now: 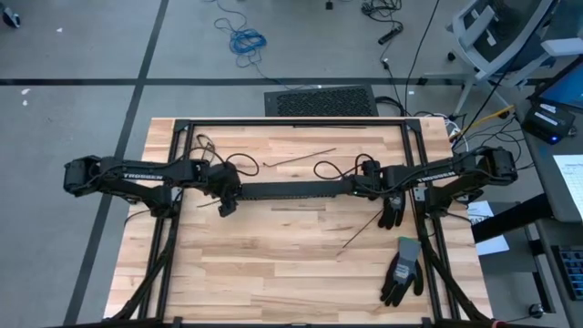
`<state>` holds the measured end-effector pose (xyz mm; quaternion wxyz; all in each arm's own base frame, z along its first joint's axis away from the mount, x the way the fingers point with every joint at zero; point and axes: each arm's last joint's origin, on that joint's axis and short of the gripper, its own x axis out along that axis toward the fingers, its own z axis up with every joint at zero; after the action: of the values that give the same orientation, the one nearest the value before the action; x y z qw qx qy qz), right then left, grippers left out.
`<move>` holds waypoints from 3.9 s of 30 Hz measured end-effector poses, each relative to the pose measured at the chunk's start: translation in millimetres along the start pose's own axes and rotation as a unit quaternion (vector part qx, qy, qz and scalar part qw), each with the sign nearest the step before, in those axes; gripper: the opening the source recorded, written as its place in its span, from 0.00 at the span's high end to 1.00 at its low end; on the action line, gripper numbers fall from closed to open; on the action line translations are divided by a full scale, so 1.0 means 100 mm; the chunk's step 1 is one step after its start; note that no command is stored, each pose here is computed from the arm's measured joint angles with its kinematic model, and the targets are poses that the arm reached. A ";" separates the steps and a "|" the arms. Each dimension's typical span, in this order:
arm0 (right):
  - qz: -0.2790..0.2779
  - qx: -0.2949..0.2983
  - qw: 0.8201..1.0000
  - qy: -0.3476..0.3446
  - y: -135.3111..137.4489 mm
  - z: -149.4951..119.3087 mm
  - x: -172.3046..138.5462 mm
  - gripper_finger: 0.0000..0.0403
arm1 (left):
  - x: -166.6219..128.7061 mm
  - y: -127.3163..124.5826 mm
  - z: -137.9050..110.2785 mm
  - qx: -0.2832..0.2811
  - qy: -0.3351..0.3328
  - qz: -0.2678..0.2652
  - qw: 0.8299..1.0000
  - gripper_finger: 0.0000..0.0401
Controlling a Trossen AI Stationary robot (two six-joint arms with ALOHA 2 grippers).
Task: Ziptie cables
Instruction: Close the black cable duct cover
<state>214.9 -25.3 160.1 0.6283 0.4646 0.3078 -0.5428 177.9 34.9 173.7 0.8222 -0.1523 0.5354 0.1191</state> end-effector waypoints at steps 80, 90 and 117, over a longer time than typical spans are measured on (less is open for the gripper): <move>0.002 0.123 0.992 0.000 0.09 0.26 0.31 1.00 | 0.39 -0.07 0.17 0.095 0.124 0.004 0.988 0.38; 0.096 0.175 0.980 0.013 0.27 0.28 0.30 1.00 | 0.39 -0.07 0.17 0.096 0.122 0.009 0.988 0.38; 0.030 0.156 0.985 0.067 0.15 -0.08 0.17 1.00 | 0.41 -0.09 0.24 0.152 0.084 0.010 0.985 0.38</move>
<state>234.2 -25.2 146.2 0.5418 0.6010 0.2465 -0.5333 217.9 37.4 146.6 0.7865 -0.0295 0.6161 0.0309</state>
